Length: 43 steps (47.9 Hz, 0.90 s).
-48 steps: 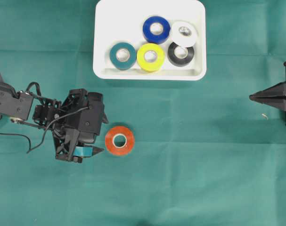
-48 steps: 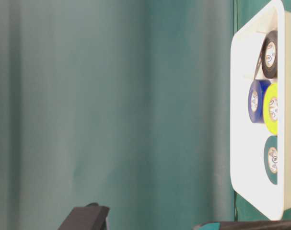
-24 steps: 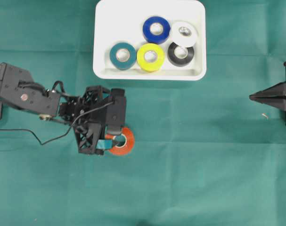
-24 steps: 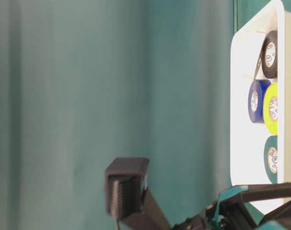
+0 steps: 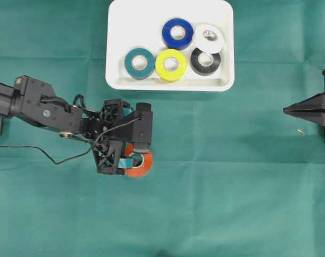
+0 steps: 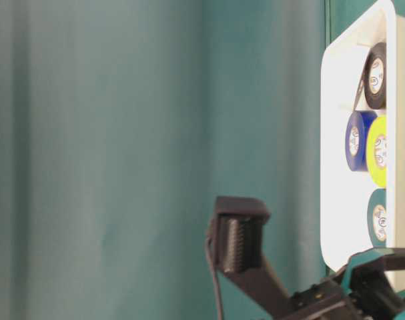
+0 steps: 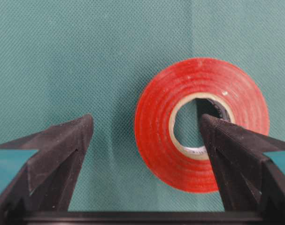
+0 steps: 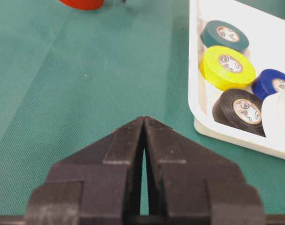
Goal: Put the tape into the white case with the left arm.
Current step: 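Lower the left gripper and close it on the red tape rim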
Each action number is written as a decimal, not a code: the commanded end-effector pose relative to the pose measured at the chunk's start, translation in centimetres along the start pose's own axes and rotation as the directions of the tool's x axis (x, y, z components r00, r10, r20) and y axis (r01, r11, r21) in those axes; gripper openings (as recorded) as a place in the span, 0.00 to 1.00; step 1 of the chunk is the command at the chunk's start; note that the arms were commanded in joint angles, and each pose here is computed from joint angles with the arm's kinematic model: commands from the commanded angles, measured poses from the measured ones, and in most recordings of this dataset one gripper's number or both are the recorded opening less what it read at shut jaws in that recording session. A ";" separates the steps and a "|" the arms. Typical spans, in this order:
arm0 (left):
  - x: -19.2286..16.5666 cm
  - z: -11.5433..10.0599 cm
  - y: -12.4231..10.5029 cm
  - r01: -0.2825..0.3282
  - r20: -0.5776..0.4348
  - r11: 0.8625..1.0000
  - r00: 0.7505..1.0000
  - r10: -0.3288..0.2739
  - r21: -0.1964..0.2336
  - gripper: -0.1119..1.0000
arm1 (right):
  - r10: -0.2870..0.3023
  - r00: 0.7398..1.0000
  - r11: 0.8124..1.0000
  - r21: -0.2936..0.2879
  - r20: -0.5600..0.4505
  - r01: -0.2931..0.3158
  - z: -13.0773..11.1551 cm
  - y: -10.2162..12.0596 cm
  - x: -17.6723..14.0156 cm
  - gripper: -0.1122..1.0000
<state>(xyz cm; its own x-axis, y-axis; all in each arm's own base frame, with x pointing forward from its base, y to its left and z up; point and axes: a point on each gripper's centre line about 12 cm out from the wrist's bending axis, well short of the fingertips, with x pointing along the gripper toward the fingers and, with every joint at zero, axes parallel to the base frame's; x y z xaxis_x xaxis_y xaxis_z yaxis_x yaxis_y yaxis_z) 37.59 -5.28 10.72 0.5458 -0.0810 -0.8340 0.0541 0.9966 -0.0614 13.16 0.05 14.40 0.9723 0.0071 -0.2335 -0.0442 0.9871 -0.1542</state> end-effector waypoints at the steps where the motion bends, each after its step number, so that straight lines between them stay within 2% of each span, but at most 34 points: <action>1: -0.2 1.1 -0.1 0.002 0.029 1.000 1.000 -0.002 0.000 0.97 | -0.001 1.000 1.000 -0.003 0.009 0.001 0.3 0.0 0.1 0.02; 21: 1.6 -0.2 0.4 -0.008 -0.027 1.000 1.000 0.008 -0.003 0.97 | -0.001 1.000 1.000 -0.003 0.009 0.001 0.3 0.0 0.1 0.02; 32: 1.4 0.1 0.3 -0.007 -0.019 1.000 1.000 0.006 0.000 0.95 | -0.001 1.000 1.000 -0.003 0.009 0.001 0.3 0.0 0.1 0.02; 36: 1.3 0.1 0.3 -0.006 -0.016 1.000 1.000 0.006 0.000 0.82 | 0.000 1.000 1.000 -0.004 0.009 0.000 0.3 0.0 0.1 0.02; 43: 1.0 0.3 0.3 -0.005 -0.009 1.000 1.000 0.005 0.007 0.47 | 0.000 1.000 1.000 -0.004 0.009 0.000 0.3 0.0 0.1 0.02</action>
<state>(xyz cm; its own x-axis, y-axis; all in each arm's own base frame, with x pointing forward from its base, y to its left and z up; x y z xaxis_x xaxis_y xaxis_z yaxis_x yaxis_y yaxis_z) 38.15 -5.00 9.20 0.5183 -0.0723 -0.8521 0.0508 0.9973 -0.0538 13.18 0.05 14.46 0.9727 0.0073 -0.2320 -0.0446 0.9868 -0.1556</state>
